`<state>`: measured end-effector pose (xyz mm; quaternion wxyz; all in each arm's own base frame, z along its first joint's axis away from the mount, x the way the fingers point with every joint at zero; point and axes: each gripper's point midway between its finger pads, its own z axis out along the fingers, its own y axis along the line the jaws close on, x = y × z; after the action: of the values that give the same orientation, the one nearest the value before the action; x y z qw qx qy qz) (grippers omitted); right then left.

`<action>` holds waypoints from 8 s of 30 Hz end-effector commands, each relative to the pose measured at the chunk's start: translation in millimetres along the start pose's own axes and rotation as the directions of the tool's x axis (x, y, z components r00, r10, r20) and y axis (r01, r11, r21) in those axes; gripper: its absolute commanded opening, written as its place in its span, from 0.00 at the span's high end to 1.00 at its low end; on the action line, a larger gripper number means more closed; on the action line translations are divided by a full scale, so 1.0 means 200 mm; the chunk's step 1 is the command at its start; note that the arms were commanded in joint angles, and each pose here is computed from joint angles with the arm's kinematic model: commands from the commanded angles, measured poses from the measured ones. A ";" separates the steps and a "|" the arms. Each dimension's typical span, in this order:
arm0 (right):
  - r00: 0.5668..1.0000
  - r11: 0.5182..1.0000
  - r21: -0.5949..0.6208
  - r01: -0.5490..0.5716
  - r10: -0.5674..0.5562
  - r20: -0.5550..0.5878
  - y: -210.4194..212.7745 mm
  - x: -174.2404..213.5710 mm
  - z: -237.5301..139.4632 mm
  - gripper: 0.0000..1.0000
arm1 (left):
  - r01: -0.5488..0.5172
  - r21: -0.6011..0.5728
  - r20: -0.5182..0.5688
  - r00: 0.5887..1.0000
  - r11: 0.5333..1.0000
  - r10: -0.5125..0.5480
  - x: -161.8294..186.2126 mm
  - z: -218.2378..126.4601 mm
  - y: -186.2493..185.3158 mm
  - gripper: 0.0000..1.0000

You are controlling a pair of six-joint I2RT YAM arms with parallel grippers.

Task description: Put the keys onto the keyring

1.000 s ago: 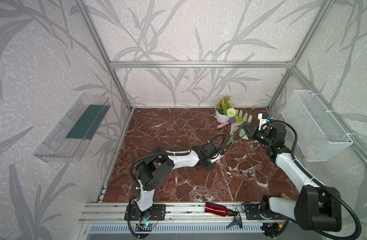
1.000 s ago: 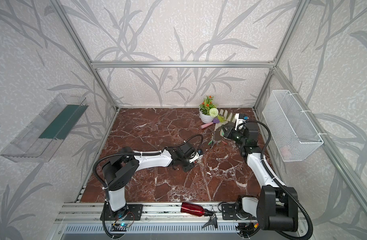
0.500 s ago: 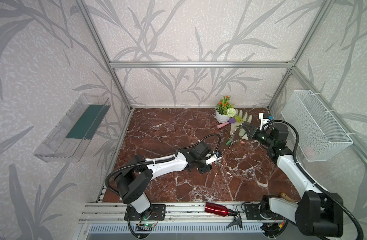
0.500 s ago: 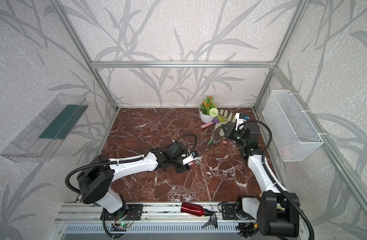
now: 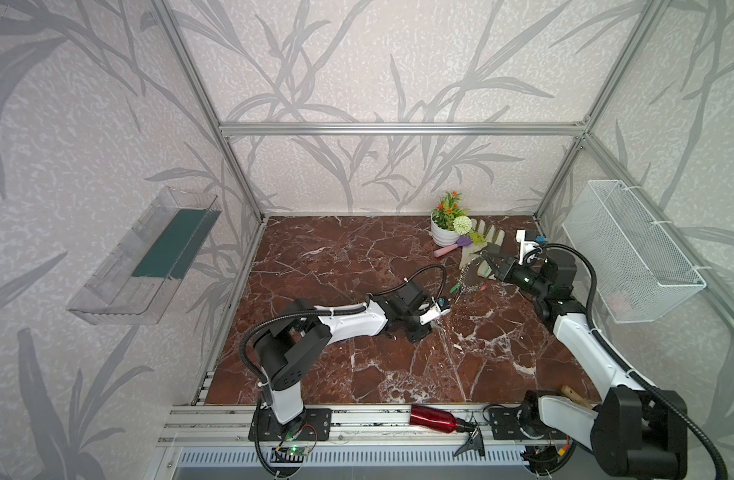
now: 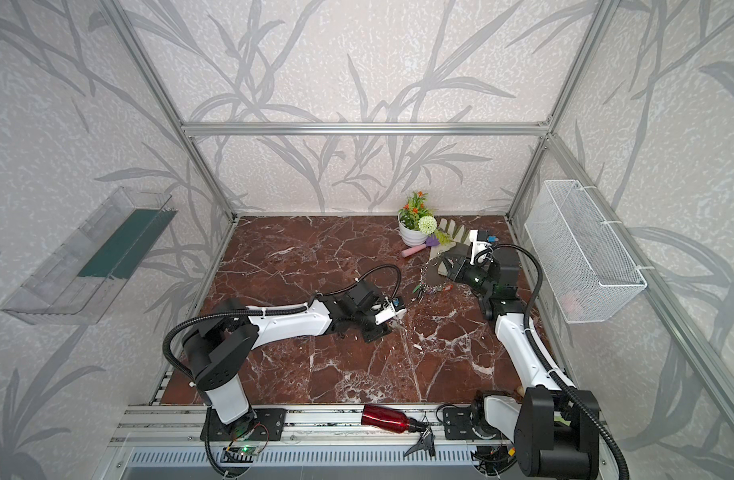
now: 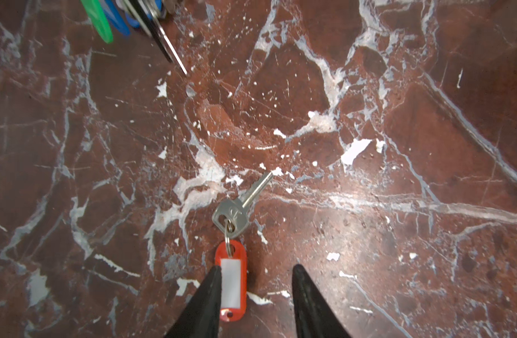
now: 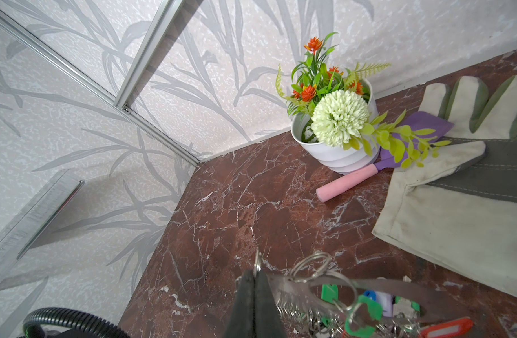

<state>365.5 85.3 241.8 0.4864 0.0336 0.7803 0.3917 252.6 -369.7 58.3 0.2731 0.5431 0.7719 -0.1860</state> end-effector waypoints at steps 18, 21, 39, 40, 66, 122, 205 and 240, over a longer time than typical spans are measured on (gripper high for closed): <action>1.000 0.998 -0.052 0.024 -0.023 0.020 0.05 -0.03 0.00 1.00 | 0.058 -0.044 0.001 0.998 0.997 -0.058 0.06 0.12 0.04 0.68; 1.000 0.998 -0.056 0.023 -0.022 0.019 0.05 -0.03 0.00 1.00 | 0.062 -0.043 -0.005 0.998 0.997 -0.062 0.07 0.12 0.04 0.71; 0.999 0.996 -0.082 0.030 -0.028 0.020 0.07 -0.02 -0.01 1.00 | 0.093 -0.055 -0.057 0.994 0.994 -0.096 0.04 -0.02 0.05 1.00; 0.999 0.996 -0.084 0.031 -0.030 0.020 0.08 -0.02 -0.01 1.00 | 0.093 -0.054 -0.045 0.994 0.994 -0.096 0.03 -0.05 0.05 1.00; 0.951 0.857 -0.422 0.295 -0.308 0.039 0.64 0.13 0.01 1.00 | 0.177 0.140 0.635 0.739 0.974 -0.225 -0.52 -1.24 -0.06 1.00; 0.910 0.905 -0.096 0.415 -0.412 0.058 0.45 0.12 -0.07 1.00 | 0.567 0.013 -0.405 0.756 0.824 -0.514 0.23 -0.44 0.20 1.00; 0.928 0.912 -0.173 0.372 -0.366 0.062 0.50 0.18 -0.11 1.00 | 0.457 -0.176 0.408 0.840 0.872 -0.358 0.33 -0.33 0.18 0.63; 0.928 0.910 -0.184 0.371 -0.372 0.030 0.48 0.23 -0.10 1.00 | 0.433 -0.146 0.334 0.868 0.890 -0.367 0.46 -0.20 0.10 0.79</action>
<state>297.3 158.0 254.9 0.5230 -0.1461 0.7591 0.3590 240.8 -271.5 35.6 0.4003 0.3028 0.8326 -0.2340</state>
